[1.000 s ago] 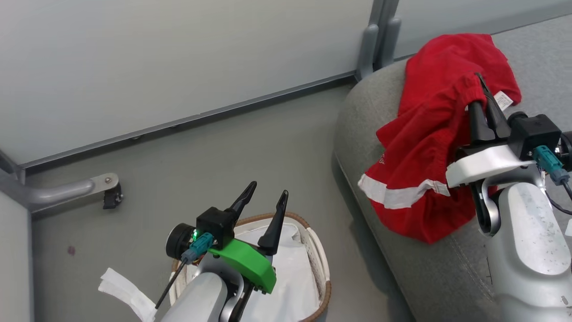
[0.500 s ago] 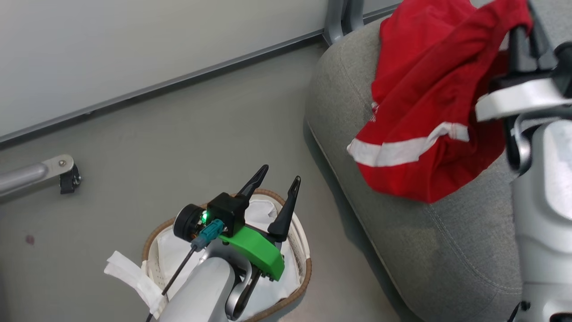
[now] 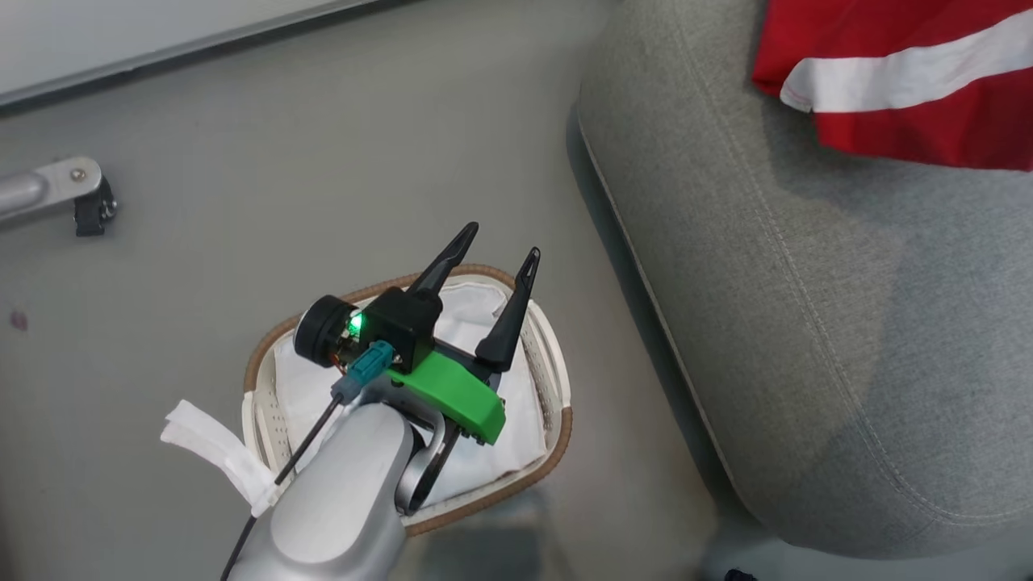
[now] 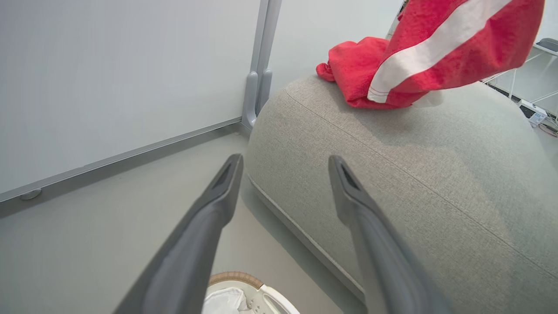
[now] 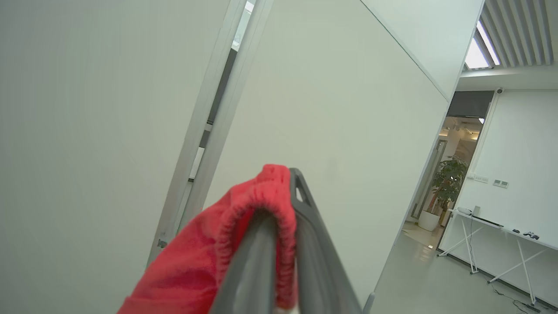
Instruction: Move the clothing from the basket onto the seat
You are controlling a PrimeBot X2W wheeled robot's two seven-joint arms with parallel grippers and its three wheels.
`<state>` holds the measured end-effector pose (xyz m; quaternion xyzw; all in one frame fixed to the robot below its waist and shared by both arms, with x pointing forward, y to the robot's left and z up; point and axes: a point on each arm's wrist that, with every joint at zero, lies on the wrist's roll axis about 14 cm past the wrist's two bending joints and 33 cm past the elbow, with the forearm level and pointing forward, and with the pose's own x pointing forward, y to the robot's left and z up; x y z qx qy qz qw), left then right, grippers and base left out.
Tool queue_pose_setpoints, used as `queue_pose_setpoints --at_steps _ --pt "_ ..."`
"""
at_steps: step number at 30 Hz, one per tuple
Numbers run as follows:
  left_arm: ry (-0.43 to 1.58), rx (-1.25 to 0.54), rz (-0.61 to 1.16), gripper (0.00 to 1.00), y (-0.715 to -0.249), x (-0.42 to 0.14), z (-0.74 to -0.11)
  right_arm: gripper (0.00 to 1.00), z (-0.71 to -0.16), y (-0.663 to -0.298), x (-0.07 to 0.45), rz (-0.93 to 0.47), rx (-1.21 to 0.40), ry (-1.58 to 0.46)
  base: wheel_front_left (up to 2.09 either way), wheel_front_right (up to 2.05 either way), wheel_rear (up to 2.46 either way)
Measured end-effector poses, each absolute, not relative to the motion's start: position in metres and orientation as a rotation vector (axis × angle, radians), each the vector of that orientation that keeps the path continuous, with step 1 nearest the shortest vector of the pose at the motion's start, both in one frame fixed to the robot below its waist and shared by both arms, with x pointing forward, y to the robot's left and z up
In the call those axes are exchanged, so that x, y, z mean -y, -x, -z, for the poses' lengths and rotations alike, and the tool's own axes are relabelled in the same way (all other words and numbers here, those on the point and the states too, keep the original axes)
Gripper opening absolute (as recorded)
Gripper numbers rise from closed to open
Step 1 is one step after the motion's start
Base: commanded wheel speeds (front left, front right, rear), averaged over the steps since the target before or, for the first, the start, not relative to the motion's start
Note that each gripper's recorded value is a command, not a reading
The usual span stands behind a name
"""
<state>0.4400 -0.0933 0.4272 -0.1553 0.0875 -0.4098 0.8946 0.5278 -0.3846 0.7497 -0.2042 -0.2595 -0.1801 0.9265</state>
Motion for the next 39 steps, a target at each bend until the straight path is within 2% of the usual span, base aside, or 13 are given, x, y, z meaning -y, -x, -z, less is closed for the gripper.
queue_pose_setpoints --at_steps 5,12,21,27,29,30,31,39 --pt "0.331 -0.191 0.832 1.0 -0.455 0.088 -0.412 0.0 -0.705 -0.556 0.403 0.395 0.414 0.433 0.0 0.0 0.0" --pt "0.333 -0.224 0.809 1.0 -0.467 0.08 -0.383 0.0 -0.598 -0.587 0.392 0.346 0.199 0.401 0.0 0.0 0.0" --pt "0.34 -0.273 0.799 1.0 -0.472 0.077 -0.352 0.0 -0.467 -0.572 0.39 0.344 -0.082 0.333 0.0 0.0 0.0" --pt "0.336 -0.278 0.8 1.0 -0.473 0.076 -0.348 0.0 -0.446 -0.557 0.394 0.355 -0.14 0.331 0.0 0.0 0.0" --pt "0.333 -0.273 0.802 1.0 -0.473 0.076 -0.35 0.4 -0.445 -0.552 0.393 0.355 -0.146 0.332 0.0 0.0 0.0" --pt "0.334 -0.266 0.804 1.0 -0.474 0.077 -0.353 0.45 -0.445 -0.55 0.393 0.355 -0.147 0.331 0.0 0.0 0.0" --pt "0.335 -0.259 0.807 1.0 -0.474 0.078 -0.356 1.0 -0.446 -0.548 0.392 0.354 -0.145 0.331 0.0 0.0 0.0" --pt "0.341 -0.205 0.82 1.0 -0.473 0.081 -0.384 1.0 -0.454 -0.524 0.381 0.333 -0.135 0.326 0.0 0.0 0.0"
